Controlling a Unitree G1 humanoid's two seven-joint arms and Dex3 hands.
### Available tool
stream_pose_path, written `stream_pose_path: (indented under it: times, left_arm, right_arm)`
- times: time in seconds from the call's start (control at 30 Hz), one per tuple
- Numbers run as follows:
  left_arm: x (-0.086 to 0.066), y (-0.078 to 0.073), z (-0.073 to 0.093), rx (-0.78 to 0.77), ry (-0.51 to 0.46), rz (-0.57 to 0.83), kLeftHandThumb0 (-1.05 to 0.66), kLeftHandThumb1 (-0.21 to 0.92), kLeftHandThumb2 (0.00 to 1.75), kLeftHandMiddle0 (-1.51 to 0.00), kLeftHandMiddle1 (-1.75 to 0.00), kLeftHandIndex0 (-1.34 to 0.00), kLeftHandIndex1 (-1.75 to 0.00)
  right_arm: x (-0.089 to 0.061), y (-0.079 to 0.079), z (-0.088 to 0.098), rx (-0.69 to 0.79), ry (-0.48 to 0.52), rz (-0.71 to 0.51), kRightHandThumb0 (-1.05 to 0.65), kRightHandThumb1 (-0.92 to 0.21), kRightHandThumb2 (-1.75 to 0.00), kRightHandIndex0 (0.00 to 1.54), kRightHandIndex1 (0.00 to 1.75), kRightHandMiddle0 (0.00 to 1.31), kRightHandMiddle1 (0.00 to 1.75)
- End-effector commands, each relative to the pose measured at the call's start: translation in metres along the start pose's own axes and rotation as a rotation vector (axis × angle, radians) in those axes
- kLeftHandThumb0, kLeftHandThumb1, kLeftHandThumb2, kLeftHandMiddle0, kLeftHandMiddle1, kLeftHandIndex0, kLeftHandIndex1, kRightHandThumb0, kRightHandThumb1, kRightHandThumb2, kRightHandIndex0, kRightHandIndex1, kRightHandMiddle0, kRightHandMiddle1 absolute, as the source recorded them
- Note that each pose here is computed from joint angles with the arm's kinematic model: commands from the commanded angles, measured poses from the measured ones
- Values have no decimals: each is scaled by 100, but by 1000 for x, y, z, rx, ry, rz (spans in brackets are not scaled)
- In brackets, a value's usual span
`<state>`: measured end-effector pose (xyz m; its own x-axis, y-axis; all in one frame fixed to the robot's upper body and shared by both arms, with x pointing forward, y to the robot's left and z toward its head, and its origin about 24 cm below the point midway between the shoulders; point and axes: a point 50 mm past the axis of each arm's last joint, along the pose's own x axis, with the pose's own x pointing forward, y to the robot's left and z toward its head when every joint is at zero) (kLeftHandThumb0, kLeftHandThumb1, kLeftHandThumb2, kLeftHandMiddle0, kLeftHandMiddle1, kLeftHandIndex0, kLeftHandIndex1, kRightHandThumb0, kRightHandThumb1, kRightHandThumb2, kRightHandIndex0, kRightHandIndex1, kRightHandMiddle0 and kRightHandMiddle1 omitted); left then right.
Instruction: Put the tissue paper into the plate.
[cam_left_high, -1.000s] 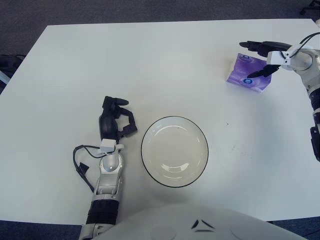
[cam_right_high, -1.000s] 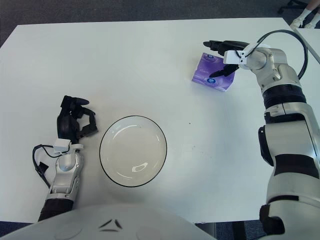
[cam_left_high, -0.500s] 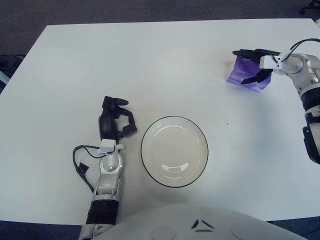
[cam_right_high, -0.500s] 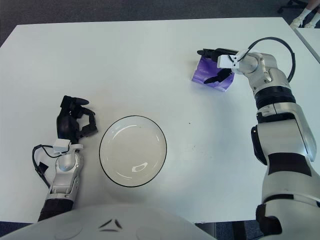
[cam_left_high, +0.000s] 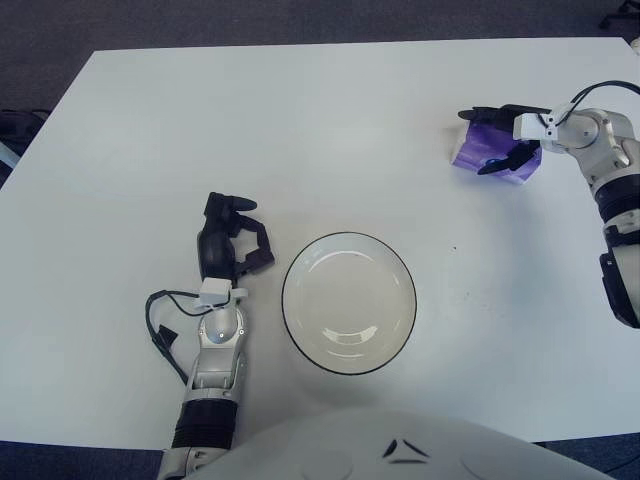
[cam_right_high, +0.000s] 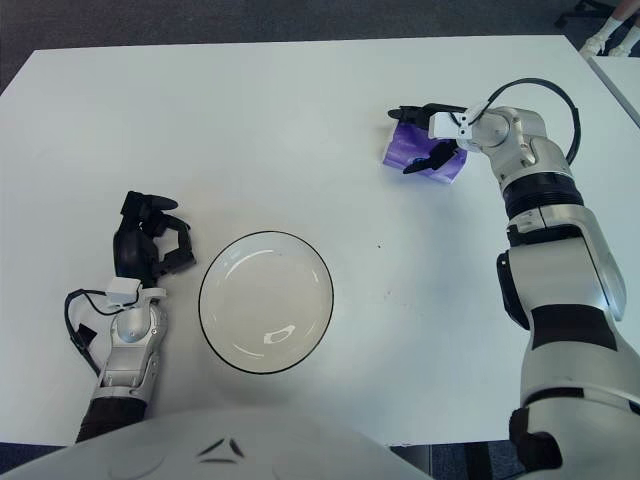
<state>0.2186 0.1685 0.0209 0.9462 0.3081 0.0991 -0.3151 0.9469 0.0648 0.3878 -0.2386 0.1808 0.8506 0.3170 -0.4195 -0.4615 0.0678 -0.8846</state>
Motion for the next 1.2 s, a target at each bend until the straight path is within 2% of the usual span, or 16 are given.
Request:
stream_pose_path:
  times: [0.0,0.13,0.73,0.9,1.07,1.17]
  left_arm:
    - [-27,7,-43,61,219,-1,-1,30,133,-67,-166,-38,-175]
    - [-27,7,-43,57,216,0,-1,31,132,-67,-165,-38,-175]
    - [-29,12,-45,57,224,24,-1,27,135,-70,-162,-42,-175]
    - [-30,15,-45,58,224,31,-1,26,135,-71,-160,-43,-175]
    - [-31,16,-44,60,224,38,-1,26,135,-71,-160,-43,-175]
    - [-31,17,-44,69,223,41,-1,26,134,-71,-160,-43,-175]
  right_arm:
    - [7,18,0,-3,3,67,-98,-57,-53,0,0,0,0]
    - [8,20,-1,-9,13,87,-98,-57,-54,0,0,0,0]
    - [20,52,-10,78,84,156,-98,-64,-54,0,0,0,0]
    - [22,61,-16,125,136,130,-97,-66,-53,0,0,0,0]
    - [23,65,-21,140,172,66,-96,-66,-53,0,0,0,0]
    - [21,69,-30,138,233,3,-97,-67,-53,0,0,0,0]
